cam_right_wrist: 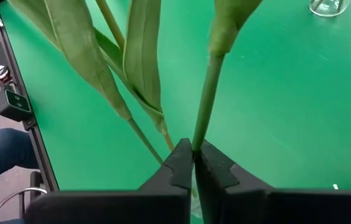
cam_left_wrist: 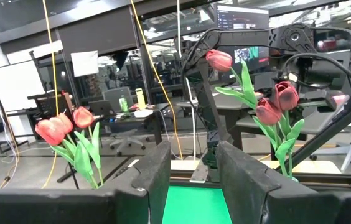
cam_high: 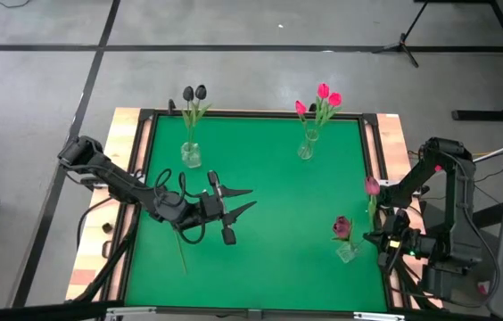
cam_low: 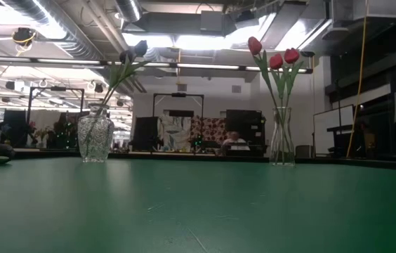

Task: Sort flowers into vase by color
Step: Put the red flower into the bottom transparent vase

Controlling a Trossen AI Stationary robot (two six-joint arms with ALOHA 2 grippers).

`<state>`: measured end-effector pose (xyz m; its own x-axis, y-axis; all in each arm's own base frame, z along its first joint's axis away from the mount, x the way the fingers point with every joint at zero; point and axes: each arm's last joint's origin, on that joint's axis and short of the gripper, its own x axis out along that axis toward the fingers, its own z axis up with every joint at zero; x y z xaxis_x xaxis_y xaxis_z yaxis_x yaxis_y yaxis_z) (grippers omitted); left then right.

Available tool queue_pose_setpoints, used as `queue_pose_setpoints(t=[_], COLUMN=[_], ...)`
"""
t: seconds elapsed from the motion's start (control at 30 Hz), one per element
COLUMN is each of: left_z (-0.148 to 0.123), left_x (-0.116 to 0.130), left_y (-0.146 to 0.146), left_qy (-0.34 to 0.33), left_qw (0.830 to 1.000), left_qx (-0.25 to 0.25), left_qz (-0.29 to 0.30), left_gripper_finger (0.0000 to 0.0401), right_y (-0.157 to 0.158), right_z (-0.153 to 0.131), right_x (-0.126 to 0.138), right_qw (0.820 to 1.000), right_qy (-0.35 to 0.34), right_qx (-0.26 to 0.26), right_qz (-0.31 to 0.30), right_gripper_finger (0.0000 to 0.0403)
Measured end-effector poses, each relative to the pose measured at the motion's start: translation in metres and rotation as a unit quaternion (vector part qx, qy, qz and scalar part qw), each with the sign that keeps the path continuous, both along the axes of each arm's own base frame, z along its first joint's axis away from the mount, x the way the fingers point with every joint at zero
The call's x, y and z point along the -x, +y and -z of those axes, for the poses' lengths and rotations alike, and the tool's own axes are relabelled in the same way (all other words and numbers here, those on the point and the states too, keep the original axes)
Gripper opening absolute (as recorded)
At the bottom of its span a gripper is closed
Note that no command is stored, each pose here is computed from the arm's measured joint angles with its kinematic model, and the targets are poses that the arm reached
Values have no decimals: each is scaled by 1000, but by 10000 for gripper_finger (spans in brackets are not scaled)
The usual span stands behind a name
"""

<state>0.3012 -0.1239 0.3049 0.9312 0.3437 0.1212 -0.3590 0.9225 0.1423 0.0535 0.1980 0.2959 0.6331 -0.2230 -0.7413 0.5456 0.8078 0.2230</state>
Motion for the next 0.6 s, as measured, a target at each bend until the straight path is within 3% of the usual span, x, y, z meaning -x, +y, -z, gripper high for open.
queue_pose_setpoints(t=[0.6], left_z=[0], left_x=[0], left_y=[0], left_qy=[0], left_qw=[1000], left_qx=[-1], left_qz=[0], left_gripper_finger=[128], right_y=[2], right_z=[41], right_x=[1], right_qw=[1000], right_qy=[16], right_qx=[-21], right_qz=[18], right_gripper_finger=[18])
